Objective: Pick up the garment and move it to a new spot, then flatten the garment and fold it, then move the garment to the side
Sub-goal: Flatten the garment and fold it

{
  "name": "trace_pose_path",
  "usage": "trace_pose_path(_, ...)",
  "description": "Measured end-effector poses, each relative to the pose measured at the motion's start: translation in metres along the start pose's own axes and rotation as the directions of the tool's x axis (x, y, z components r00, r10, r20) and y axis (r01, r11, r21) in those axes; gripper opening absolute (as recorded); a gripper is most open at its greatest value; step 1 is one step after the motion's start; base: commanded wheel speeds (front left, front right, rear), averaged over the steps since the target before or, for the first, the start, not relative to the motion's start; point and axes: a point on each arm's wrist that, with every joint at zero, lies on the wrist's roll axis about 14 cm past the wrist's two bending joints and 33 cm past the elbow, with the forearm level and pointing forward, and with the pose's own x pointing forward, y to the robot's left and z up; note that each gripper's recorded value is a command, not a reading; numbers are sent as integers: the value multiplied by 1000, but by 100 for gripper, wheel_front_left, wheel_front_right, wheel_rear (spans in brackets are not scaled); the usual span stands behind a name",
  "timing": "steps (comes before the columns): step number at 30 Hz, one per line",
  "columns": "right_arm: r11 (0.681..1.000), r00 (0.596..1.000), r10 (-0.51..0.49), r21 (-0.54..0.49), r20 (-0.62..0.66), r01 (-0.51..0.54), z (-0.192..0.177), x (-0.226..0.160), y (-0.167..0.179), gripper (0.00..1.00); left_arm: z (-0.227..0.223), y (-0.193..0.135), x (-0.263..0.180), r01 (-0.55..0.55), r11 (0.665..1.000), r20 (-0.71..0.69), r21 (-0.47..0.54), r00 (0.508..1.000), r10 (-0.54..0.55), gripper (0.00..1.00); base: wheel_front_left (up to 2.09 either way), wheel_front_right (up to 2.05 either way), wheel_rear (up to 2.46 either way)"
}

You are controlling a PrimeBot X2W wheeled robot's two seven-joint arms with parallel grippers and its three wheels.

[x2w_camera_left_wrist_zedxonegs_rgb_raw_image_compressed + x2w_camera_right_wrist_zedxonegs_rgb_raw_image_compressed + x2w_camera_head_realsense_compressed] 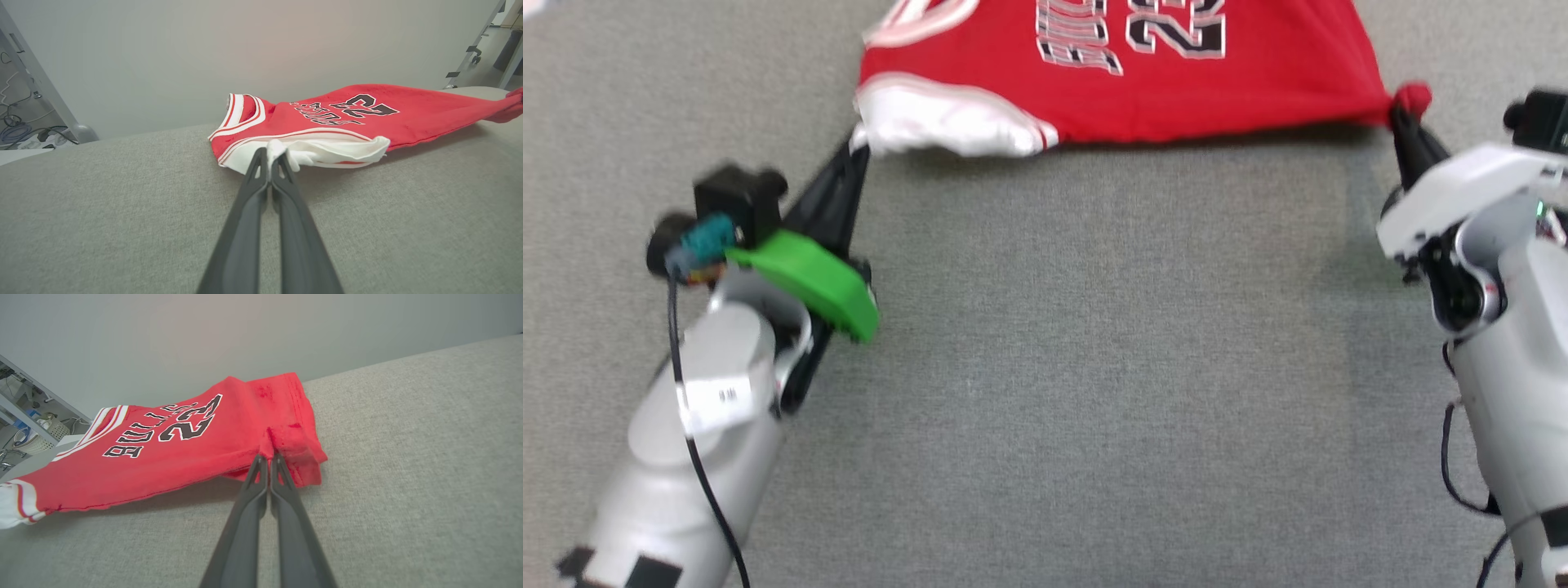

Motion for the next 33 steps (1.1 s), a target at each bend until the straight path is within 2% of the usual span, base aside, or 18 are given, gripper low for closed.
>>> trace_pose_path(9, 994, 997, -8, 111, -77, 16, -25, -55, -1, 0, -16, -16, -74, -6, 1000, -67, -12, 998, 5, 0, 0, 0, 0)
trace_pose_path(17, 982, 992, 32, 186, -120, -9, -39, -98, 9, 0, -26, -33, -131, -2, 1000, -143, -10, 990, 1, 0, 0, 0, 0)
trace_pose_path(25, 974, 980, 71, 224, -185, -28, -53, -135, 10, 0, -35, -38, -181, -2, 1000, -220, -27, 976, -4, 0, 0, 0, 0)
trace_pose_path(33, 974, 950, 119, 222, -289, -54, -69, -178, 6, 0, -33, -65, -219, 61, 995, -255, -81, 964, -79, 0, 0, 0, 0)
